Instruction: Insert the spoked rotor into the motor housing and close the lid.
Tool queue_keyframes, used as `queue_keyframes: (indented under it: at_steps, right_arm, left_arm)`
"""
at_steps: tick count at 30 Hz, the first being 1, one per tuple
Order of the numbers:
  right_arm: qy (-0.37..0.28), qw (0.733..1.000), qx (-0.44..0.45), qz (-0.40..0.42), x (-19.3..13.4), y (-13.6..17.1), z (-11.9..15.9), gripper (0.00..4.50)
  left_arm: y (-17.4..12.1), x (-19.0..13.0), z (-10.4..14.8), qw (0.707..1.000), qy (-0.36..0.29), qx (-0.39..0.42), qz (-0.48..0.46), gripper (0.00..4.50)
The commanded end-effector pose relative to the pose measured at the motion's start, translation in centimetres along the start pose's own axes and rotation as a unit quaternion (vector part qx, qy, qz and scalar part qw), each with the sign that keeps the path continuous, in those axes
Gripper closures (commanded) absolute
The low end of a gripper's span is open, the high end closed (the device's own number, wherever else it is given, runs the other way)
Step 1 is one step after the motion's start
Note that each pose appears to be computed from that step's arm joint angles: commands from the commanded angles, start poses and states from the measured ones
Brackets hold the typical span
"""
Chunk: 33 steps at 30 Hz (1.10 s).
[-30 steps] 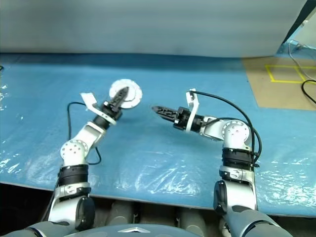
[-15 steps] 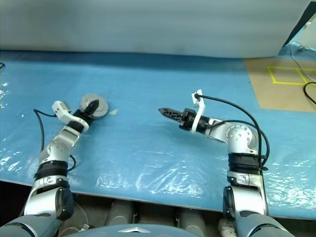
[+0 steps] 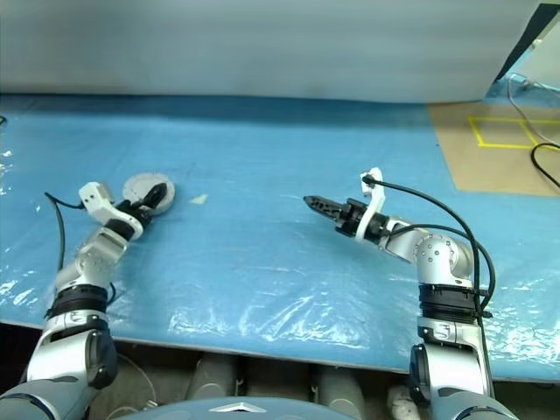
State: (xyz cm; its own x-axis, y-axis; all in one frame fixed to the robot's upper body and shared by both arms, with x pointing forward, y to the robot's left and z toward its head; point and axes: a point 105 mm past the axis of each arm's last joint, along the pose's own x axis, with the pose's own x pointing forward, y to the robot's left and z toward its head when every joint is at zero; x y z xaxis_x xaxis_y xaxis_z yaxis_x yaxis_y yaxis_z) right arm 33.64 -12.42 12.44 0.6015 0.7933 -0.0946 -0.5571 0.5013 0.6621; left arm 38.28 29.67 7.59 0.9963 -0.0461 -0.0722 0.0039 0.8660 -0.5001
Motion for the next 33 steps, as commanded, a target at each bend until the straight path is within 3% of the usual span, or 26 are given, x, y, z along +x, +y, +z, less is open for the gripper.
queue_keyframes:
  at_steps: [1,6,9,12,21,28,33]
  right_arm:
    - [-0.024,0.999,-0.020,0.015,-0.3,0.9,1.0,1.66]
    - [-0.028,0.999,-0.016,0.014,-0.3,0.7,0.8,1.66]
    - [-0.024,1.000,-0.014,0.013,-0.1,0.5,0.4,1.66]
    - [-0.020,1.000,-0.012,0.016,0.1,0.6,0.2,1.66]
    - [-0.003,1.000,-0.013,0.010,0.6,0.1,-0.8,1.66]
    - [0.006,1.000,-0.016,0.002,0.5,-0.1,-1.3,1.66]
    - [0.011,1.000,-0.015,-0.004,0.3,-0.3,-1.8,1.66]
  left_arm:
    - [4.6,-2.4,1.4,0.998,-0.004,0.024,0.065,0.01]
    - [8.6,-5.2,3.1,0.991,-0.012,0.059,0.123,0.01]
    - [9.5,-6.0,5.1,0.987,-0.040,0.081,0.134,0.01]
    - [8.9,-5.8,6.2,0.986,-0.051,0.100,0.121,0.01]
    - [7.0,-4.4,3.5,0.990,-0.009,0.112,0.080,0.01]
    - [3.7,-2.6,2.8,0.998,-0.028,0.045,0.024,0.01]
    - [1.0,-2.0,5.2,0.995,-0.071,-0.056,-0.044,0.01]
